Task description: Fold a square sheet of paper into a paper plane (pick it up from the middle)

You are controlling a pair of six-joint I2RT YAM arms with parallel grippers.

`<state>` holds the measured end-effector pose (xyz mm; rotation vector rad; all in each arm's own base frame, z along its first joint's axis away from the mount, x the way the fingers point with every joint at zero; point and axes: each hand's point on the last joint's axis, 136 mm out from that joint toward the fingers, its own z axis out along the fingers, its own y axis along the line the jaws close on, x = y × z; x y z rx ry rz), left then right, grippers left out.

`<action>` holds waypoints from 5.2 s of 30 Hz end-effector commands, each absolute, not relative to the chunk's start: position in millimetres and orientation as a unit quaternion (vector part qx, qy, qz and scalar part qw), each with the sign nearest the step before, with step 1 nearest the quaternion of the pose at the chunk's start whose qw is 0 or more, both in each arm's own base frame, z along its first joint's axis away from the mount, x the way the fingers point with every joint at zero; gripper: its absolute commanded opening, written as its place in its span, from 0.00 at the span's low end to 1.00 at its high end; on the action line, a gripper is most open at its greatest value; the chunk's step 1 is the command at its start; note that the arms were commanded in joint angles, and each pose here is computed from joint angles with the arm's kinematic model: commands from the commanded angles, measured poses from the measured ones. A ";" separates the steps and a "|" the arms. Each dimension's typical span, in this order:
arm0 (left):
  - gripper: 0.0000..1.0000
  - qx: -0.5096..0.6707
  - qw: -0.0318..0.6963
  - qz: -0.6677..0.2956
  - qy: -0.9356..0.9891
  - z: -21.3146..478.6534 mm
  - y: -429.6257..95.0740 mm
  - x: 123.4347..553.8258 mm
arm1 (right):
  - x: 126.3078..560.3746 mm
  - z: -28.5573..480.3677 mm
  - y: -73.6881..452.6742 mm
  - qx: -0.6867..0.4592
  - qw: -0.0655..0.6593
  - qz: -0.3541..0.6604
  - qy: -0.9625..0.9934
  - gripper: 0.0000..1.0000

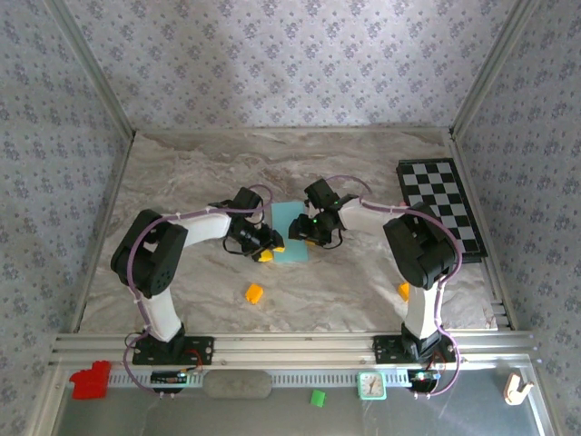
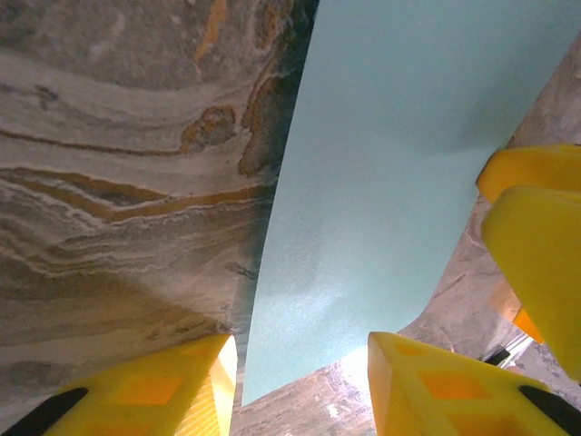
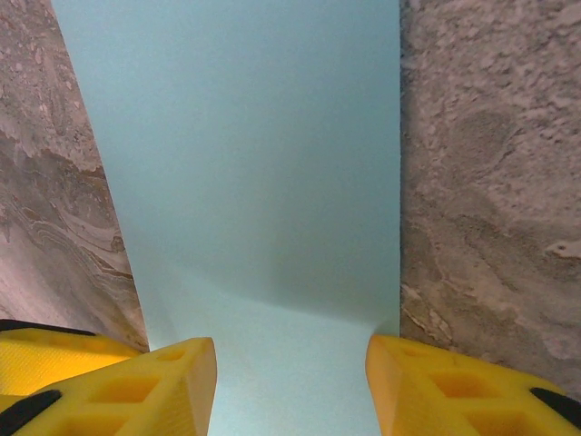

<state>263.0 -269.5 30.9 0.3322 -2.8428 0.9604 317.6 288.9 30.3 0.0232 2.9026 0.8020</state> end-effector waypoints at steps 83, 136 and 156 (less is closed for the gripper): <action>0.00 0.216 0.050 0.390 -0.894 65.8 -280.0 318.7 | 284.7 73.9 323.2 -0.481 0.447 0.145 0.740 0.73; 0.02 0.219 0.055 0.384 -0.895 62.5 -279.1 316.5 | 283.5 79.2 331.6 -0.471 0.462 0.142 0.738 0.28; 0.40 0.176 -0.045 0.397 -0.900 114.2 -254.2 345.1 | 240.7 68.3 339.5 -0.486 0.379 0.259 0.744 0.08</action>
